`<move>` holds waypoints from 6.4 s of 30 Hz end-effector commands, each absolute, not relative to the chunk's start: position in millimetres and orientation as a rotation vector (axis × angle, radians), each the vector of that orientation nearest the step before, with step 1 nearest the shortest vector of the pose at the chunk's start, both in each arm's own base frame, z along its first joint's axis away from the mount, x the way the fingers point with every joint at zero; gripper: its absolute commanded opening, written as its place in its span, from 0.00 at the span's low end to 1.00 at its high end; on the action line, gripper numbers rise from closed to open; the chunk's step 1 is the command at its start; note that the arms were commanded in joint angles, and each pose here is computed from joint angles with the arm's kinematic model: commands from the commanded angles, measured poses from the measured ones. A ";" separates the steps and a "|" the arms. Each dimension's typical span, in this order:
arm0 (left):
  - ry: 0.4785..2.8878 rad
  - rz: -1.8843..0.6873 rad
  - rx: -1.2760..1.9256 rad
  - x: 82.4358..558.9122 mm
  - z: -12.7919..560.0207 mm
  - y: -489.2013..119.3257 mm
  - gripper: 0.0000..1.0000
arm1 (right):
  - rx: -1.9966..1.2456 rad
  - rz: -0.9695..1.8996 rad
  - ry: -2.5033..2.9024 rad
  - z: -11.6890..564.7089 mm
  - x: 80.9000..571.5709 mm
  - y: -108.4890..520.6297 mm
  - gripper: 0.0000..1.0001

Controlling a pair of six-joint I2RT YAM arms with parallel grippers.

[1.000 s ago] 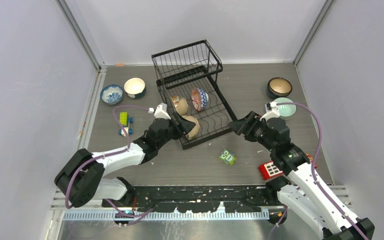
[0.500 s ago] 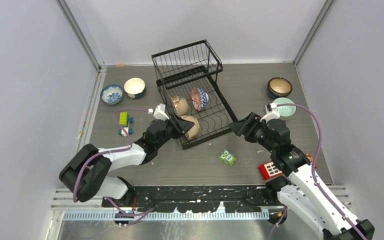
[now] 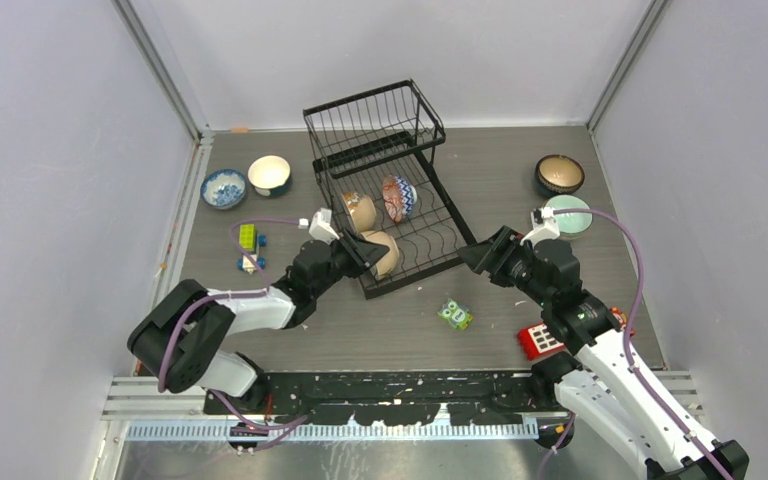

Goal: Unload the bowls from the dish rack
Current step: Pick up the bowl from the dish rack, then place the bowl at the center of the board.

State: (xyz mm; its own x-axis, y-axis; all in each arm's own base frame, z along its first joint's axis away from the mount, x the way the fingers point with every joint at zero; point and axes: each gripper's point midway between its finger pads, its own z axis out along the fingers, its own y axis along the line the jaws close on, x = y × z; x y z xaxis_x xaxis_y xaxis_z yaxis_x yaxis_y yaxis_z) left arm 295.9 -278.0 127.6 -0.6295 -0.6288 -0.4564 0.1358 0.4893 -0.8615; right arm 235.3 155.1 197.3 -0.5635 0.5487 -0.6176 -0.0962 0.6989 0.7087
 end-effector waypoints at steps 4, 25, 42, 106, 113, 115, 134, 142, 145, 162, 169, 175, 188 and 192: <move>1.869 -1.270 -0.394 298.0 139.1 -278.4 0.20 | 0.329 0.912 1.960 206.4 236.2 155.9 0.67; 1.658 -1.483 -0.282 297.8 164.7 -292.9 0.00 | 0.311 0.872 1.972 202.7 235.1 151.5 0.67; 1.578 -1.570 -0.225 299.8 189.0 -304.9 0.00 | 0.293 0.844 1.964 209.1 227.7 144.8 0.67; 0.976 0.104 2.142 68.8 217.9 -257.1 0.00 | -0.836 0.598 2.351 308.7 148.0 244.1 0.70; 0.700 0.191 2.177 44.2 213.5 -258.5 0.00 | -0.998 0.528 2.360 283.7 131.5 263.4 0.69; 0.671 0.171 2.164 38.3 214.1 -261.7 0.00 | -1.015 0.512 2.351 278.8 128.1 269.3 0.68; 0.870 -0.086 2.198 5.9 198.2 -264.5 0.00 | -0.942 0.382 2.353 239.8 103.6 297.9 0.57; 0.896 -0.097 2.186 5.1 199.4 -266.0 0.00 | -0.949 0.397 2.366 225.8 96.0 312.1 0.50; 0.895 -0.097 2.181 5.5 200.9 -265.8 0.00 | -0.955 0.400 2.375 220.5 92.8 314.5 0.47; 0.925 -0.096 2.146 9.0 200.8 -264.3 0.00 | -0.968 0.314 2.422 193.5 88.0 300.0 0.22; 0.984 -0.072 2.062 16.8 205.8 -266.9 0.35 | -0.917 0.326 2.405 201.7 92.2 300.5 0.01; 1.105 -0.079 1.936 24.4 218.6 -266.4 0.97 | -0.802 0.267 2.327 214.1 113.3 289.6 0.01; 1.468 -0.156 1.476 54.8 248.8 -275.4 1.00 | -0.243 0.279 2.253 235.8 196.8 208.3 0.01; 1.798 -0.329 1.101 83.8 250.3 -285.9 1.00 | -0.143 0.266 2.216 244.0 203.3 185.7 0.01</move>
